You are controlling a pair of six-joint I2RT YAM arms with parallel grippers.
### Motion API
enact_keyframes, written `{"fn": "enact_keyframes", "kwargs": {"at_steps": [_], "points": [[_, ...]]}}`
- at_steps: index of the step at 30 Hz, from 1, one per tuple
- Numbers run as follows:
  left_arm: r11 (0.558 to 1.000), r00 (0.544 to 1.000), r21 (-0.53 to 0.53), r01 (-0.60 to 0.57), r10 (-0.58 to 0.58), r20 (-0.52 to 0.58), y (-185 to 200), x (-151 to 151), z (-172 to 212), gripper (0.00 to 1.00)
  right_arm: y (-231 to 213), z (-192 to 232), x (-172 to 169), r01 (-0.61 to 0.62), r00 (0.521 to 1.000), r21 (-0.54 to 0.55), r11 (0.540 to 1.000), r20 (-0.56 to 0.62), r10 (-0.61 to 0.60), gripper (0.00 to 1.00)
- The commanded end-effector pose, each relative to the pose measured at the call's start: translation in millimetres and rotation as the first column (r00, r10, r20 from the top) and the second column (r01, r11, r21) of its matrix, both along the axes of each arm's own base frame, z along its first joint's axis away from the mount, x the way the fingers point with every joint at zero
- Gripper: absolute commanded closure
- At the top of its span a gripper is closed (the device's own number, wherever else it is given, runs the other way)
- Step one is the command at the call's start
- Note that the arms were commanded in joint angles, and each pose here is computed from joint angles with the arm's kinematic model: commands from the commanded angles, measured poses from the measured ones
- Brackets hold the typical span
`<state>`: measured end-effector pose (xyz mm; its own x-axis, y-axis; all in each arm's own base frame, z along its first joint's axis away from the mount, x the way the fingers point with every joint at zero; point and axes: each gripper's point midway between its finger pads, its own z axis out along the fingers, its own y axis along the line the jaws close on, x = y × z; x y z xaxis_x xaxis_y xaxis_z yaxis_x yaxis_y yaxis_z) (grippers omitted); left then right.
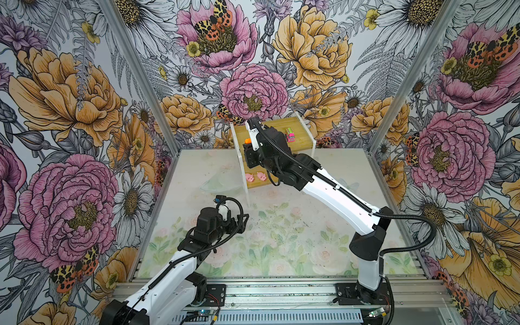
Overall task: Place and organize the plastic toys onto the shelf
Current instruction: 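Carry the second green truck up to the upper shelf with the right gripper, then lower the green truck beside the first green truck and open the right gripper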
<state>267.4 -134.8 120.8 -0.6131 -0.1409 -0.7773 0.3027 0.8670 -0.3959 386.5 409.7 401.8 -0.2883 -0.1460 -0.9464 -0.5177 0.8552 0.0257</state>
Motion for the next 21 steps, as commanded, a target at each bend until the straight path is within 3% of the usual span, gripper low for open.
{"fn": "enact_keyframes", "kwargs": {"at_steps": [1,21], "points": [[1.0,1.0,-0.008,-0.012,0.012,0.005,2,2,1,0.01,0,4,7,0.041,0.999,0.024,0.999,0.007,-0.042,0.78],[1.0,1.0,-0.007,-0.015,0.015,0.003,3,2,1,0.01,6,-15,22,0.084,0.996,0.021,0.996,-0.019,-0.084,0.78]]}}
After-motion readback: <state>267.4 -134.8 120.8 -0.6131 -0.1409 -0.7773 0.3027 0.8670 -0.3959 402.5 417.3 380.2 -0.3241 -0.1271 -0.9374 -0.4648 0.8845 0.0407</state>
